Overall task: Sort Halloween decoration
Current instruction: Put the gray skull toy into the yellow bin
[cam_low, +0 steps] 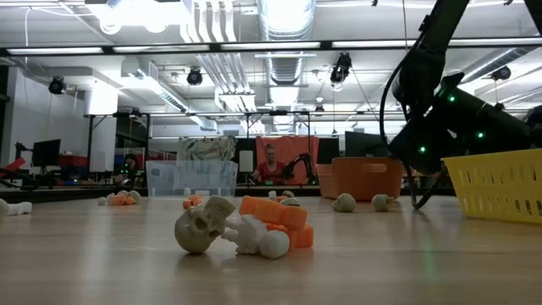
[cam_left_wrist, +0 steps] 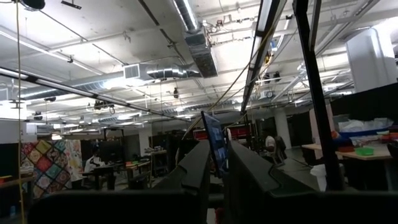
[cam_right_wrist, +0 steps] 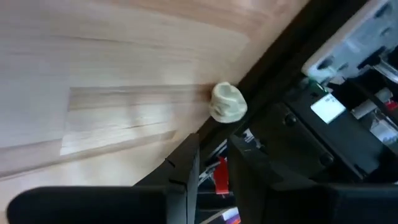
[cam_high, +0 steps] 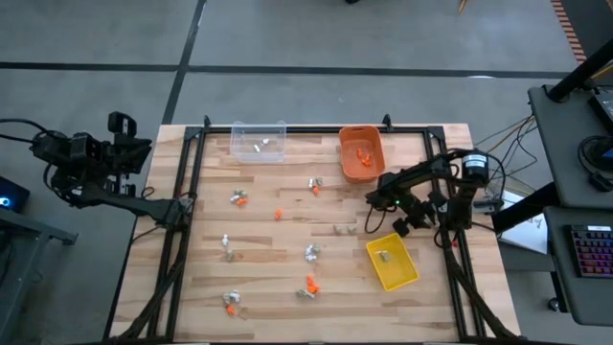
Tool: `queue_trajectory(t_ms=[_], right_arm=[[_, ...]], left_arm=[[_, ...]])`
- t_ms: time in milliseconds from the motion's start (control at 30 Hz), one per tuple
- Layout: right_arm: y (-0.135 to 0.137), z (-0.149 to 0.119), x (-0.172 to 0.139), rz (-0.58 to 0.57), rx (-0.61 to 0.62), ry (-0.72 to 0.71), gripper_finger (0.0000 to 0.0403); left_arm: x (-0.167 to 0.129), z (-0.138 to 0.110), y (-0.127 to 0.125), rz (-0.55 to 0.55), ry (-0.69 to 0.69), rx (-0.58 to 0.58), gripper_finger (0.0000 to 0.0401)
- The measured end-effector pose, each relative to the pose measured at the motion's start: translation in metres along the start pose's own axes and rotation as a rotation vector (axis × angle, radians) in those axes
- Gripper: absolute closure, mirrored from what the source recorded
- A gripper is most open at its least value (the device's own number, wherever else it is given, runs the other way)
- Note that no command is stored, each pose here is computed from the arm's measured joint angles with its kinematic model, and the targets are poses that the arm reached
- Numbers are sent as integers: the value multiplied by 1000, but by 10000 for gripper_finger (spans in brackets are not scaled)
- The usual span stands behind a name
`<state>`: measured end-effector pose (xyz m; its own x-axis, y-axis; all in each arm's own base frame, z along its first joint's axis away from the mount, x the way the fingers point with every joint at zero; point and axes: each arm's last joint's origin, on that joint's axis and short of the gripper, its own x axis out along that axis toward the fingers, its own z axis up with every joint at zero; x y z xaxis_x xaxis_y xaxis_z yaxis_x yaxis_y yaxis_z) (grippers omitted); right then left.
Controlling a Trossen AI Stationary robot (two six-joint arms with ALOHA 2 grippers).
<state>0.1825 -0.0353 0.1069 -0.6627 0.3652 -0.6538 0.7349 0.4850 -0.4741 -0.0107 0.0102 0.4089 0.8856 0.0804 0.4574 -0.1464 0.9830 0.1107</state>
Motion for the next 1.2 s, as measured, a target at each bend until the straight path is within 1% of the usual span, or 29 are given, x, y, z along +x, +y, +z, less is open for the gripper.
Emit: queue_trajectory(t_ms=[100,167,267,433,600,800,933,1067,1200], right_arm=[[2,5,-1,42,-2,-25,329],[1,7,0,50,-7,-26,329],[0,10,3,16,-37,-32,329],[-4,11,2,-33,-59,29,329],[-2,12,1,-18,-93,14,329],[1,17,1,3,-68,-52,328],[1,16,1,3,-28,-48,328],[0,16,0,-8,-65,-51,328],[-2,13,0,-6,-61,-2,317]], left_arm=[[0,0,0,0,0,0,361],[0,0,0,0,0,0,361],[0,0,0,0,0,0,361],[0,0,0,0,-1,0,361],[0,0,0,9,1,2,361],[0,0,0,11,2,3,361],[0,0,0,13,2,4,361],[0,0,1,45,13,12,361],[0,-1,2,58,17,13,361]])
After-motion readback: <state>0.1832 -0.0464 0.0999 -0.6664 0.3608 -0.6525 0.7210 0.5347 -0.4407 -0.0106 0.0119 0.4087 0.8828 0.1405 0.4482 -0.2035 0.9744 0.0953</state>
